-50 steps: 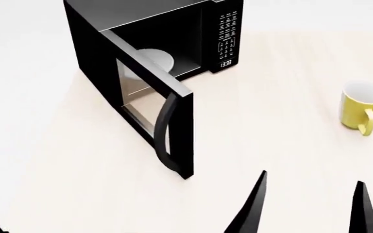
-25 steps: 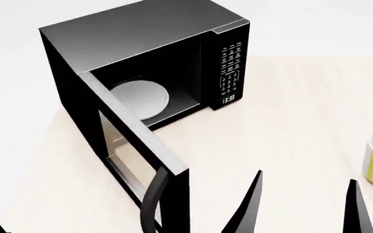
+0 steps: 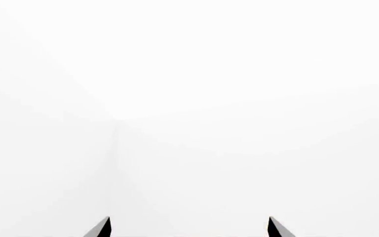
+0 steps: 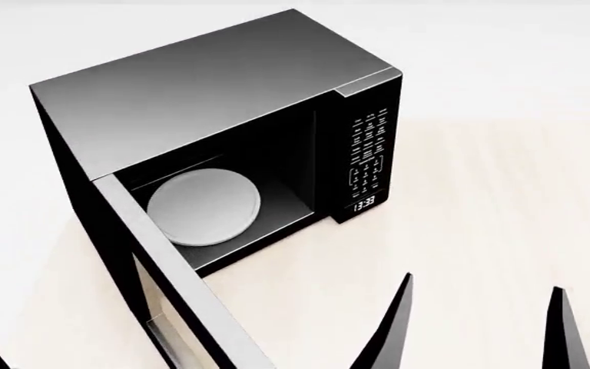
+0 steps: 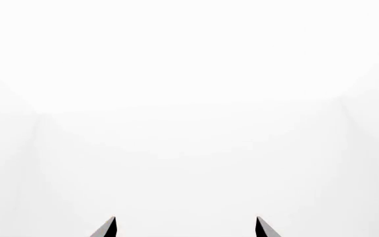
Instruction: Close the microwave.
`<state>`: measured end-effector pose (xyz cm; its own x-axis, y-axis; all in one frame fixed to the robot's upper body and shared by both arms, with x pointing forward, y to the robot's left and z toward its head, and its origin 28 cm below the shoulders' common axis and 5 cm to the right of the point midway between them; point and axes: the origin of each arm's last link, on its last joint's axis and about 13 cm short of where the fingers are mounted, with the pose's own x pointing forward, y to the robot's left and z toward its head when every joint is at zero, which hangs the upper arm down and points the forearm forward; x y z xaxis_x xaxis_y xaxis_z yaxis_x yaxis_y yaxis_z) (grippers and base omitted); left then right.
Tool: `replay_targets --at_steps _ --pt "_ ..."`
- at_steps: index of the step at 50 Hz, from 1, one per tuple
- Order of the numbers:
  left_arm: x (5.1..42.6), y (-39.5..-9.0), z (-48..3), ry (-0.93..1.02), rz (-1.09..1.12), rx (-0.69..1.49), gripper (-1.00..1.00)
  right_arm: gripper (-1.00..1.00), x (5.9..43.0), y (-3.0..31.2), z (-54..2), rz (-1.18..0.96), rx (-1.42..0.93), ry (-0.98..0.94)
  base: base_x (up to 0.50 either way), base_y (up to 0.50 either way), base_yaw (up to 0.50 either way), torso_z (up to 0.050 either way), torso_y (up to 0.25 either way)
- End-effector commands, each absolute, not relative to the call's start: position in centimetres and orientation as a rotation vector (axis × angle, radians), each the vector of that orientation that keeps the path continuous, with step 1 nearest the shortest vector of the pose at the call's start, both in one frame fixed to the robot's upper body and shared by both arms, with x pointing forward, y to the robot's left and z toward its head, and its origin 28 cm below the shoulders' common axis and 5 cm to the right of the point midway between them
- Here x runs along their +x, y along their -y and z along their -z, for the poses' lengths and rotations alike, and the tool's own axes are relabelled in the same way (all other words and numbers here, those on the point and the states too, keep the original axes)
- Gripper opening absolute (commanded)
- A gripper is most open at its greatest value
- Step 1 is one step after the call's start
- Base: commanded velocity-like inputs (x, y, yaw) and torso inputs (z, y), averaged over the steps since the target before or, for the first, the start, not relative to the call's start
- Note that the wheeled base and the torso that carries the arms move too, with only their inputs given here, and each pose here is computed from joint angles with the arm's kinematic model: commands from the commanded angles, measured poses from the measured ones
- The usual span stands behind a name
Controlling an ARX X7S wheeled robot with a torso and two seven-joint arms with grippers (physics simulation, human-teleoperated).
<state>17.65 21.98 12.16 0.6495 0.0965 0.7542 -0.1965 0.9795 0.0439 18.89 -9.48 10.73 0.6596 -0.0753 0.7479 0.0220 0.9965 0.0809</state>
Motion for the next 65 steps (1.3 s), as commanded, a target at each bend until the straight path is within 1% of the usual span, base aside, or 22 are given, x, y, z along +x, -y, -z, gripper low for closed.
replay_targets --at_steps 1,9,17,22,27,28,30,33,36,38,39,43,49,54,65 --pt "17.7 -22.2 -12.3 0.840 -0.173 0.124 1.00 1.00 18.8 9.5 -10.8 0.057 0.037 0.879 0.00 0.00 0.00 0.000 0.000" --pt "18.1 -22.7 -12.5 0.791 -0.157 0.087 1.00 1.00 18.8 9.5 -10.7 0.059 0.036 0.881 0.00 0.00 0.00 0.000 0.000" --pt "18.9 -26.3 -13.9 0.699 -0.159 0.096 1.00 1.00 18.9 9.6 -10.7 0.063 0.039 0.882 0.00 0.00 0.00 0.000 0.000" --pt "18.3 -28.1 -14.4 0.700 -0.094 0.194 1.00 1.00 18.8 9.5 -10.6 0.060 0.036 0.882 0.00 0.00 0.00 0.000 0.000" --pt "18.0 -29.2 -14.6 0.669 0.030 0.237 1.00 1.00 18.8 9.5 -10.5 0.058 0.033 0.879 0.00 0.00 0.00 0.000 0.000" --pt "18.0 -29.6 -14.7 0.679 0.102 0.275 1.00 1.00 18.8 9.5 -10.5 0.056 0.032 0.877 0.00 0.00 0.00 0.000 0.000" --pt "18.1 -30.0 -14.7 0.675 0.132 0.289 1.00 1.00 18.8 9.4 -10.4 0.055 0.032 0.876 0.00 0.00 0.00 0.000 0.000" --pt "18.7 -30.8 -14.7 0.637 0.218 0.281 1.00 1.00 18.8 9.4 -10.3 0.053 0.029 0.874 0.00 0.00 0.00 0.000 0.000" --pt "19.4 -31.5 -13.9 0.588 0.293 0.325 1.00 1.00 18.8 9.4 -10.3 0.052 0.030 0.873 0.00 0.00 0.00 0.000 0.000" --pt "19.5 -31.5 -13.4 0.557 0.349 0.333 1.00 1.00 18.8 9.4 -10.4 0.051 0.028 0.872 0.00 0.00 0.00 0.000 0.000" --pt "19.4 -31.3 -13.0 0.512 0.428 0.329 1.00 1.00 18.8 9.4 -10.3 0.051 0.029 0.871 0.00 0.00 0.00 0.000 0.000" --pt "19.4 -30.9 -12.2 0.491 0.512 0.367 1.00 1.00 18.8 9.4 -10.3 0.051 0.029 0.869 0.00 0.00 0.00 0.000 0.000" --pt "19.9 -30.7 -10.7 0.387 0.703 0.387 1.00 1.00 18.8 9.3 -10.2 0.049 0.027 0.867 0.00 0.00 0.00 0.000 0.000" --pt "20.9 -30.2 -10.1 0.367 0.770 0.407 1.00 1.00 18.9 9.3 -10.1 0.049 0.028 0.863 0.00 0.00 0.00 0.000 0.000" --pt "22.0 -28.9 -8.9 0.370 0.826 0.404 1.00 1.00 18.8 9.3 -10.0 0.046 0.027 0.859 0.00 0.00 0.00 0.000 0.000"
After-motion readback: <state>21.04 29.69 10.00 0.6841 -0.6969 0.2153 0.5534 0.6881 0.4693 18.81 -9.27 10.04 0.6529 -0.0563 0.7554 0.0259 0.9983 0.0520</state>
